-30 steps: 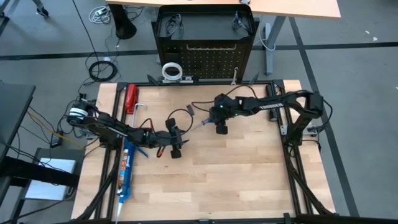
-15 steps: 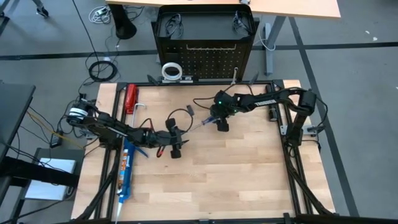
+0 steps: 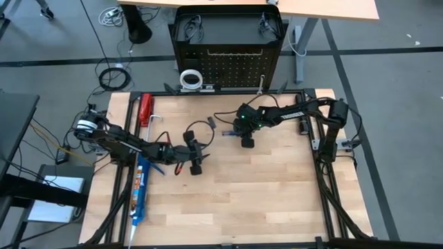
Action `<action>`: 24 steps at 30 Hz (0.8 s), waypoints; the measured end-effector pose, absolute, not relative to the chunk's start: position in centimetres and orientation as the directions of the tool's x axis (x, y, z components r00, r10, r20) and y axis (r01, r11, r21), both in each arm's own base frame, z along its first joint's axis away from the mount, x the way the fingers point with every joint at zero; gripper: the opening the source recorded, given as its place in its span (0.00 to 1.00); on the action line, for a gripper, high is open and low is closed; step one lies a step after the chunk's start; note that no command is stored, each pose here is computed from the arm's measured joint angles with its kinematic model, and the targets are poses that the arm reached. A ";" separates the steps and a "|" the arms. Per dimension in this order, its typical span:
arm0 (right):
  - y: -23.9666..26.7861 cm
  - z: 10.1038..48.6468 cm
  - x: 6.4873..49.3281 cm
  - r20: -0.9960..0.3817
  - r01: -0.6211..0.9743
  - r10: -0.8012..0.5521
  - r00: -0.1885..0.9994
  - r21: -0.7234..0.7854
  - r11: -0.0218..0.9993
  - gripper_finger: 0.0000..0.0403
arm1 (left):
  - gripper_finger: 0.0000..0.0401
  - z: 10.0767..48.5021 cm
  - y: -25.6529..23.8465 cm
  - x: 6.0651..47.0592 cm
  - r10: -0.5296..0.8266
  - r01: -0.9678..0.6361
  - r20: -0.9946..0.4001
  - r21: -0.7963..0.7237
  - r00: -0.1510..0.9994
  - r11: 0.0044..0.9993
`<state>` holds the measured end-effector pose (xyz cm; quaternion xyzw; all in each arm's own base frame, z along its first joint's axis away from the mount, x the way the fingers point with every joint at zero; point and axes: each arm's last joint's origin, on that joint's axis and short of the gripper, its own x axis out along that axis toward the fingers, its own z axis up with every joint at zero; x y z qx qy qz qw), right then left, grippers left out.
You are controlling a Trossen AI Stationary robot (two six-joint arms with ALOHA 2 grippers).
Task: Hang tools onto peg board
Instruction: Put the blue screwdriver onto top of the black pegboard
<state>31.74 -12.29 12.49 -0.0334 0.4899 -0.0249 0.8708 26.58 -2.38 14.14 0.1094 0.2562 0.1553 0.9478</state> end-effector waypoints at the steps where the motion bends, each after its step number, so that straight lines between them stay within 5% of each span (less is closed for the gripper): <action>1: -12.3 12.6 31.7 -0.851 0.021 -0.077 0.520 -0.078 0.997 0.25 | 0.50 14.2 -2.4 26.7 0.356 -0.246 -0.447 0.286 0.821 0.926; 11: -11.5 18.4 30.4 -0.772 0.196 -0.166 0.614 -0.055 0.979 0.25 | 0.50 17.1 -2.2 28.8 0.441 -0.348 -0.380 0.290 0.813 0.891; 24: -9.8 31.1 28.4 -0.375 0.317 -0.240 0.895 0.158 0.935 0.25 | 0.50 21.0 -2.8 30.1 0.711 -0.539 -0.162 0.544 0.684 0.643</action>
